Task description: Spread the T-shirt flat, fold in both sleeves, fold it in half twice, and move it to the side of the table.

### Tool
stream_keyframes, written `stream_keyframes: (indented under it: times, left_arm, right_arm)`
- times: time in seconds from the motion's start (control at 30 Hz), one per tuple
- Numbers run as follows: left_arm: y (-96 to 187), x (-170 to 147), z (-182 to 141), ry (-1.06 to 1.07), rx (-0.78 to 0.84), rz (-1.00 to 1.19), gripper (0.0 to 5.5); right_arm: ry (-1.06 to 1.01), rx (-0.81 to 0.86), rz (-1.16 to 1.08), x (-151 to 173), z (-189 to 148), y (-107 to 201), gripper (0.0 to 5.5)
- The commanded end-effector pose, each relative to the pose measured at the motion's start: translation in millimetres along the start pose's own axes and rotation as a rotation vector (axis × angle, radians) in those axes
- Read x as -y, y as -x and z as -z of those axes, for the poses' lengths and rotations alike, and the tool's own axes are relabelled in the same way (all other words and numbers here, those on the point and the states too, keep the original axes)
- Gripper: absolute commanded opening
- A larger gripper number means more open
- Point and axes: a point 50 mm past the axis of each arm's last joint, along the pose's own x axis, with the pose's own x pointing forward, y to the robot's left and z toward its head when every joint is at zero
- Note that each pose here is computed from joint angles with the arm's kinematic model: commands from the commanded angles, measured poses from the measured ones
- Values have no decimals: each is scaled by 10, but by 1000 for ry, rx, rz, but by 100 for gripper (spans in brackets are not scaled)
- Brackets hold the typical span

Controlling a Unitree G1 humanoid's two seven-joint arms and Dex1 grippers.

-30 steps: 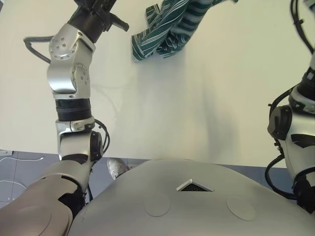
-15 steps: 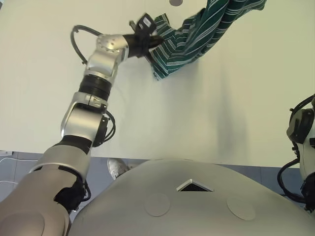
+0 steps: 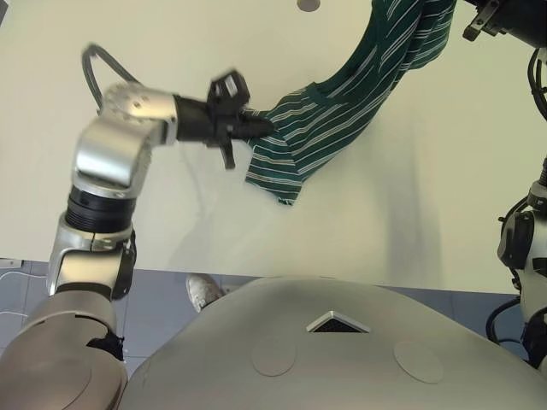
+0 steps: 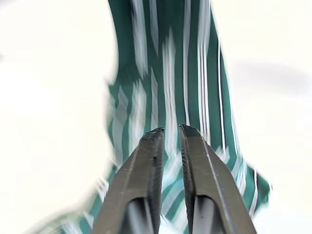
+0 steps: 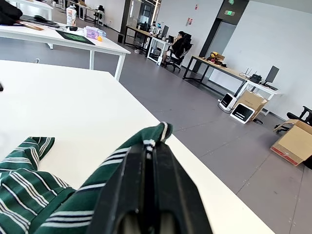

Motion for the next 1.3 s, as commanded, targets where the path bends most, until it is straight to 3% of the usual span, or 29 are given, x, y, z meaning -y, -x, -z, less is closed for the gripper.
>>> stream_keyframes:
  times: [0.03, 0.1, 0.3, 0.53, 0.83, 1.03, 1.3]
  left_arm:
    - [-127, -223, 60, 158, 53, -68, 118]
    - [-275, -298, 145, 200, 46, -97, 156]
    - [-684, -408, 489, 273, -79, -101, 156]
    - [-707, -402, 677, 273, -124, -90, 156]
    - [-704, -445, 544, 261, 14, -122, 5]
    - [-397, -745, 95, 179, 167, -235, 5]
    - [289, -1370, -1173, -141, 253, -672, 5]
  right_arm:
    - [2, -6, -53, -99, -17, -3, 0]
    - [-1, -5, -61, -121, -11, -22, 0]
    - [-21, 6, -74, -188, 10, -86, 0]
    - [-32, 18, -85, -200, 26, -143, 0]
    - [-25, -1, -77, -177, 63, -162, 0]
    - [-16, 24, 73, 55, 19, -160, 0]
    - [68, 138, 419, 799, -586, -542, 0]
